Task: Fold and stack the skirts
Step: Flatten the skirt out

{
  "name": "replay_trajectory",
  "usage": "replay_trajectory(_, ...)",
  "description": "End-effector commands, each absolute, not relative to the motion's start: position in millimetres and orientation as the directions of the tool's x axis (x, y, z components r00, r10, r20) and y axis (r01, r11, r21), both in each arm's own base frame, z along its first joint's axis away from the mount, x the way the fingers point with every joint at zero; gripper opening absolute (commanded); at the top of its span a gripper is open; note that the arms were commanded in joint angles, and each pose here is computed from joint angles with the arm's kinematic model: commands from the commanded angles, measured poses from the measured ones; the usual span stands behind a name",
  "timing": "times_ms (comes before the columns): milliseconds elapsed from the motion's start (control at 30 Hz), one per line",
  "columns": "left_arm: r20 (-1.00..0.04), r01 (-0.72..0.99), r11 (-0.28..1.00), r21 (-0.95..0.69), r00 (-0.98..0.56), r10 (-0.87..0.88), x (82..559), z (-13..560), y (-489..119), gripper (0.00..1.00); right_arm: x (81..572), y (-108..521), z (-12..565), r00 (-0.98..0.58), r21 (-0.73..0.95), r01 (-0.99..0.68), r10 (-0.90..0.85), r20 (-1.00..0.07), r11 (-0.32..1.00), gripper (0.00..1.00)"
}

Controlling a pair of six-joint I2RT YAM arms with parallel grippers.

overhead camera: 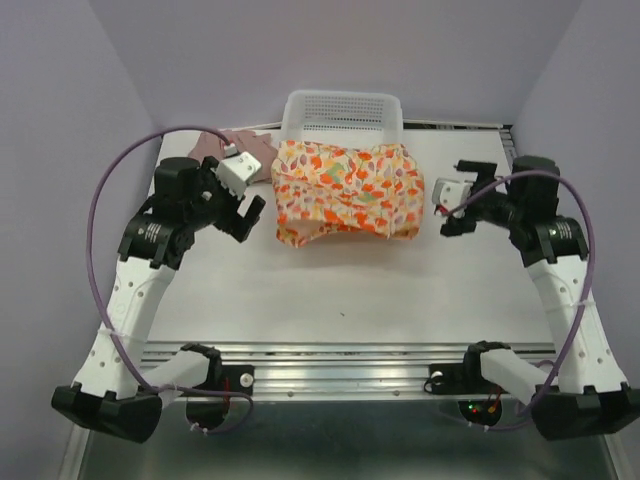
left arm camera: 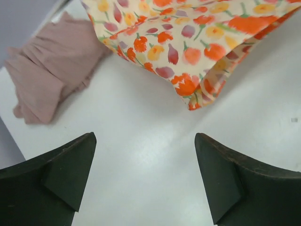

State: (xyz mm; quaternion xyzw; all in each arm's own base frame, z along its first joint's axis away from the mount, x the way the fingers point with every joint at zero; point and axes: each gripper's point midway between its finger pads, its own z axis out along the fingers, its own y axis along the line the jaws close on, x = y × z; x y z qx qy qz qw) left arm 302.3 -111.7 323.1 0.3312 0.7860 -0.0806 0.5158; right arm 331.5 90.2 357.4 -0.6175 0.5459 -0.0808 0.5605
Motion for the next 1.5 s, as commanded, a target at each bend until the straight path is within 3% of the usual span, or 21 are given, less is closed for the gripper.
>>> replay_trajectory(0,-0.789,0.758,0.583,0.293,-0.152,0.595,239.0,282.9,-107.9,0.98,268.6,69.9,248.8,0.387,-0.712,-0.702,-0.846,-0.367,-0.013,1.0)
replay_trajectory(100,-0.793,0.727,0.581,0.367,-0.082,0.604,215.7,292.6,-97.0,0.98,255.5,68.9,261.8,0.353,-0.727,-0.683,-0.842,-0.408,0.066,1.0)
replay_trajectory(200,-0.796,0.713,0.612,0.342,-0.127,0.592,227.1,290.1,-96.8,0.98,277.5,70.5,283.5,0.253,-0.689,-0.691,-0.819,-0.515,0.22,1.0)
replay_trajectory(267,-0.806,0.731,0.612,0.301,-0.148,0.574,235.7,289.3,-104.8,0.97,297.1,75.9,270.5,0.1,-0.538,-0.775,-0.777,-0.622,0.331,1.0)
replay_trajectory(300,-0.799,0.745,0.613,0.263,-0.187,0.571,246.4,280.1,-109.7,0.91,306.1,79.3,286.7,0.091,-0.526,-0.774,-0.76,-0.644,0.352,1.0)
replay_trajectory(400,-0.795,0.74,0.652,0.165,-0.292,0.532,279.5,260.7,-122.1,0.67,320.6,94.3,256.8,-0.133,-0.257,-0.856,-0.671,-0.729,0.449,0.96)
replay_trajectory(433,-0.793,0.73,0.664,0.159,-0.306,0.527,290.5,257.2,-123.9,0.49,321.4,101.7,256.9,-0.186,-0.189,-0.865,-0.647,-0.74,0.465,0.93)
replay_trajectory(467,-0.791,0.71,0.695,0.116,-0.358,0.497,298.6,251.6,-127.1,0.45,330.9,103.4,236.9,-0.276,-0.099,-0.865,-0.63,-0.726,0.493,0.9)
replay_trajectory(567,-0.749,0.689,0.723,0.045,-0.456,0.481,324.3,219.6,-135.4,0.47,336.1,109.7,204.8,-0.487,0.095,-0.806,-0.563,-0.668,0.584,0.77)
replay_trajectory(633,-0.725,0.675,0.738,-0.022,-0.519,0.454,334.1,198.5,-143.6,0.48,336.1,113.2,195.2,-0.54,0.151,-0.779,-0.528,-0.656,0.608,0.67)
replay_trajectory(767,-0.668,0.664,0.726,-0.177,-0.623,0.407,335.3,157.6,-164.5,0.45,333.3,123.0,165.0,-0.604,0.218,-0.748,-0.506,-0.616,0.627,0.62)
replay_trajectory(933,-0.568,0.646,0.711,-0.279,-0.708,0.42,333.8,103.4,-182.7,0.38,317.7,117.8,105.2,-0.702,0.293,-0.693,-0.527,-0.479,0.658,0.59)
replay_trajectory(1200,-0.386,0.576,0.745,-0.335,-0.805,0.449,316.8,27.7,-180.5,0.28,309.1,92.2,36.4,-0.748,0.262,-0.66,-0.589,-0.306,0.704,0.57)
replay_trajectory(1467,-0.322,0.703,0.637,-0.316,-0.711,0.625,256.3,12.7,-217.1,0.22,301.1,57.1,1.6,-0.731,0.1,-0.68,-0.661,-0.167,0.727,0.5)
